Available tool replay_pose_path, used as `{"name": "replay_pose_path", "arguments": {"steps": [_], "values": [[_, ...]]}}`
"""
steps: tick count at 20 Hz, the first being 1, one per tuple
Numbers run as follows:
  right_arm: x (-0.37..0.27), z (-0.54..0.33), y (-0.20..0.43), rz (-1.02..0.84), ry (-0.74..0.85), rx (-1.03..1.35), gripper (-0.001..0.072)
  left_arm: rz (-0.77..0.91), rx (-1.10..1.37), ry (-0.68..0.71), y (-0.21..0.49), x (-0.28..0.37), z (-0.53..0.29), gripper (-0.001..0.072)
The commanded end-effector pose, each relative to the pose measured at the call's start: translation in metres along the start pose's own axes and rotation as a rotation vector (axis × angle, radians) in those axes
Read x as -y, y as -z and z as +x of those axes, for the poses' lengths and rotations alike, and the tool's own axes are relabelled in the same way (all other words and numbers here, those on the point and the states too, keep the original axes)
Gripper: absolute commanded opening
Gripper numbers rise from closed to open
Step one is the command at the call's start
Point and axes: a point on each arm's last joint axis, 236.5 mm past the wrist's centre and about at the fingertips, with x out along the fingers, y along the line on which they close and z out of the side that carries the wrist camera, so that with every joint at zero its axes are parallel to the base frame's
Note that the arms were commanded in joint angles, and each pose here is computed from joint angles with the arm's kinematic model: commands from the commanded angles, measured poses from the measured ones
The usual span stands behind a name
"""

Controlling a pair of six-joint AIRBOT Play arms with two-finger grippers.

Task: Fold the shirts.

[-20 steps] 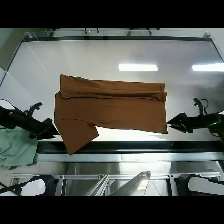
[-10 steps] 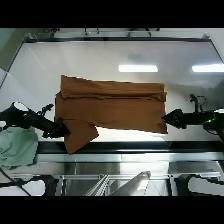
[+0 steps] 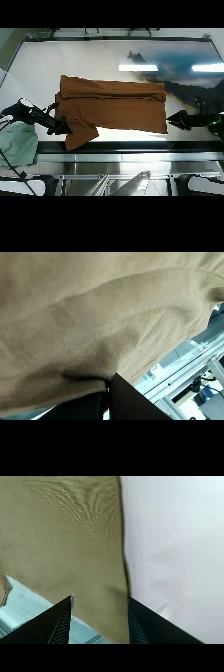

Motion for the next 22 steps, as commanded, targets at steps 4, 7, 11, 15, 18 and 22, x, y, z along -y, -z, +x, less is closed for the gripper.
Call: {"name": "replay_pose_path", "arguments": {"steps": [4, 7, 11, 15, 18, 22], "values": [[0.022, 0.017, 0.011, 0.011, 0.068, -0.048, 0.0389, 0.015, 0.138, -0.042, -0.031, -0.017, -0.004, 0.0023], [0.015, 0.045, 0.028, 0.000, 0.052, -0.137, 0.0351, 0.015, 0.133, -0.041, -0.030, -0.017, -0.004, 0.0024], [-0.013, 0.050, 0.032, -0.047, -0.020, -0.182, 0.0068, 0.027, 0.110, -0.016, -0.021, -0.013, -0.013, 0.0023], [-0.029, 0.010, 0.024, -0.011, -0.088, -0.152, 0.0021, 0.010, 0.145, 0.045, 0.005, 0.000, -0.061, 0.0023], [-0.020, -0.019, 0.023, 0.047, -0.076, -0.115, 0.0021, -0.019, 0.142, 0.081, 0.040, 0.005, -0.067, 0.0023], [-0.032, -0.027, 0.019, 0.070, -0.140, -0.094, 0.0021, 0.039, 0.292, 0.127, 0.039, 0.030, -0.088, 0.0023]]}}
